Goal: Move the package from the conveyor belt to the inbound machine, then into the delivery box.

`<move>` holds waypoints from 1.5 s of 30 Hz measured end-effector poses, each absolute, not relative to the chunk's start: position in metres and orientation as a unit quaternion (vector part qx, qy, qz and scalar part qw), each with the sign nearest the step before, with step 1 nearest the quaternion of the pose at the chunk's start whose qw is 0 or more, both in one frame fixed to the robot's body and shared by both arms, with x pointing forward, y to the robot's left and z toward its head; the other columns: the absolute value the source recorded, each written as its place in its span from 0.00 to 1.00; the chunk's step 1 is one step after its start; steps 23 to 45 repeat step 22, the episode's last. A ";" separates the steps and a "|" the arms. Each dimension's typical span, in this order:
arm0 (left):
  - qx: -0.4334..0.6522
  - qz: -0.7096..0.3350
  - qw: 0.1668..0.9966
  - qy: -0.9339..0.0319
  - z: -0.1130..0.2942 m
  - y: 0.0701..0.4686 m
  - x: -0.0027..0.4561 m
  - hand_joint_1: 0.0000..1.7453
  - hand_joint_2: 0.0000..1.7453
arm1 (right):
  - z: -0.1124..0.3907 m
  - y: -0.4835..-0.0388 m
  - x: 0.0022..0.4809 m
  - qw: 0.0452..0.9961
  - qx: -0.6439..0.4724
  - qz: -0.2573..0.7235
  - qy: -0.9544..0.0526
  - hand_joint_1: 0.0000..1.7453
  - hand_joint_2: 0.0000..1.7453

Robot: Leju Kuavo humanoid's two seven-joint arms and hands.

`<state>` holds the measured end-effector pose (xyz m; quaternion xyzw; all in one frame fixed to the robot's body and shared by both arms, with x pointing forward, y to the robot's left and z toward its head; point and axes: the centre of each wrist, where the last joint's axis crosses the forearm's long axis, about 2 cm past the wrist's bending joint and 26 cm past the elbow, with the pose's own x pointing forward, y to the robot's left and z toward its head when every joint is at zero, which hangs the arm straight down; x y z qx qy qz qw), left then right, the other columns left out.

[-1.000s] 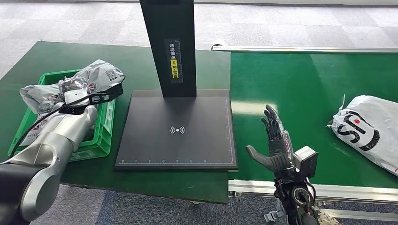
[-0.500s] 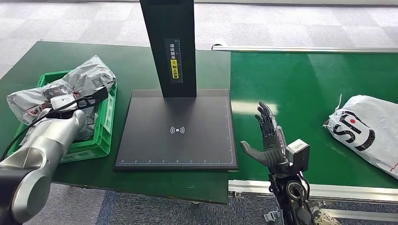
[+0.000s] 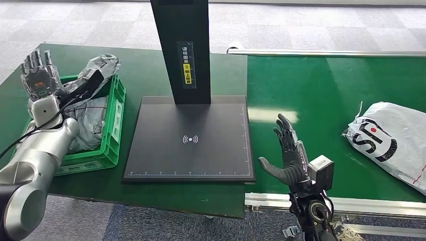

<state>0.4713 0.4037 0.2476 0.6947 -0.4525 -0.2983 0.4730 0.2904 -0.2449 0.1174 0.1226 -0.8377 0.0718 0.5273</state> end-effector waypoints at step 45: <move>0.520 -0.122 0.461 -0.709 0.239 0.363 0.443 0.00 0.00 | 0.105 -0.267 0.250 0.532 0.079 0.058 -0.841 0.00 1.00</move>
